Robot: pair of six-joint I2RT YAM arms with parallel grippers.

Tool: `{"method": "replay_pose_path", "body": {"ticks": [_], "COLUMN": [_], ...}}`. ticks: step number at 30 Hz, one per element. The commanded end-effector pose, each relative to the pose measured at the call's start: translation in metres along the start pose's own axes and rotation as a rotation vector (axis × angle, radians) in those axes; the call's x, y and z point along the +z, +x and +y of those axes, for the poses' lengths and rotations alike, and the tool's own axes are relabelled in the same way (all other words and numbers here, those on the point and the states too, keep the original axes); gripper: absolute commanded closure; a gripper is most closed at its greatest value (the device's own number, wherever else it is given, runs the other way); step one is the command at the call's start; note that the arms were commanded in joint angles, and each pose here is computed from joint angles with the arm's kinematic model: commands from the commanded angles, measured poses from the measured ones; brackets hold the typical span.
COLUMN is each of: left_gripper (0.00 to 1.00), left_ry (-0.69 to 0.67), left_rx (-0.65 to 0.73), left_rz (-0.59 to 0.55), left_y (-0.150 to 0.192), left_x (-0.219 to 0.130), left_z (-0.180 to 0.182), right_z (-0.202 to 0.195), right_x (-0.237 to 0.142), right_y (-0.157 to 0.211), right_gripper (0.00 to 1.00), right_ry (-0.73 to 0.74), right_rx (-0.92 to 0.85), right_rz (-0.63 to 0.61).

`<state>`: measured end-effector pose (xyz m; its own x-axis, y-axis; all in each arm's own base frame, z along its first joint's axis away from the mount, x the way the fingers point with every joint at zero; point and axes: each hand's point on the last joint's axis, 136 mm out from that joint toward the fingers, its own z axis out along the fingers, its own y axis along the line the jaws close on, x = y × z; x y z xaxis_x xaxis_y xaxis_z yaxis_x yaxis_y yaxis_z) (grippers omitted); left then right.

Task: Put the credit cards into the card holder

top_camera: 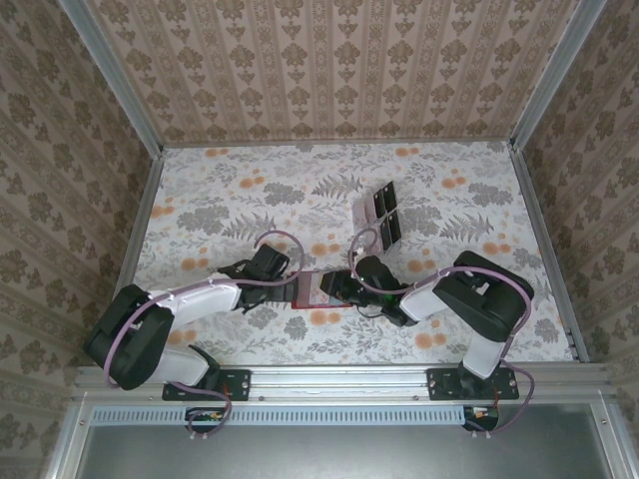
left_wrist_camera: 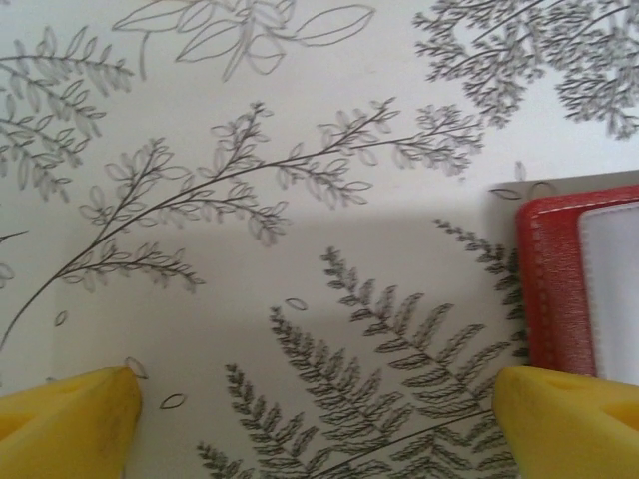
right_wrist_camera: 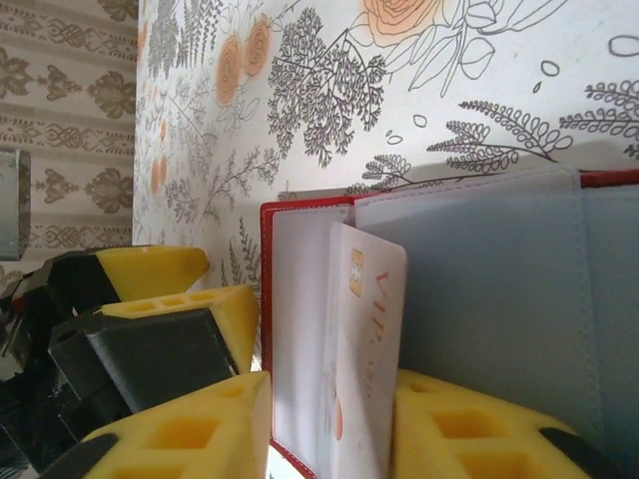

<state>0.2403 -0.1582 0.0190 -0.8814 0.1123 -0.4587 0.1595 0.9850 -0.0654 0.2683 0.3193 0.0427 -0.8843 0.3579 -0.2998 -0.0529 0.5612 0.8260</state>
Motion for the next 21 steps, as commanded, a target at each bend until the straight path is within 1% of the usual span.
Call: {"method": "replay_pose_path", "body": {"ticks": [1,5,8,14,21], "left_gripper": [0.0,0.0,0.0,0.0,0.0], "left_ry": [-0.023,-0.019,-0.019,-0.02,-0.009], "left_rx": [-0.018,-0.019,-0.021,-0.022,-0.018], "left_rz": [0.009,0.011,0.019,0.021,0.02], "left_y": [0.002,0.003,0.006,0.008,0.006], "left_x": [-0.002,-0.001,0.0,0.001,0.003], "left_z": [0.008,0.008,0.008,0.009,0.005], "right_z": [-0.025,-0.025,-0.022,-0.014,-0.004], "right_x": [-0.004,-0.007,-0.01,-0.019,-0.026], "right_y": [0.006,0.002,-0.001,-0.011,-0.017], "right_gripper": [0.56,0.48,0.44,0.4,0.38], "right_ry": [0.122,0.149,0.175,0.219,0.251], "right_rx": [-0.013,-0.027,-0.05,-0.097,-0.152], "right_rz": [0.035,0.036,0.038,0.029,0.047]}}
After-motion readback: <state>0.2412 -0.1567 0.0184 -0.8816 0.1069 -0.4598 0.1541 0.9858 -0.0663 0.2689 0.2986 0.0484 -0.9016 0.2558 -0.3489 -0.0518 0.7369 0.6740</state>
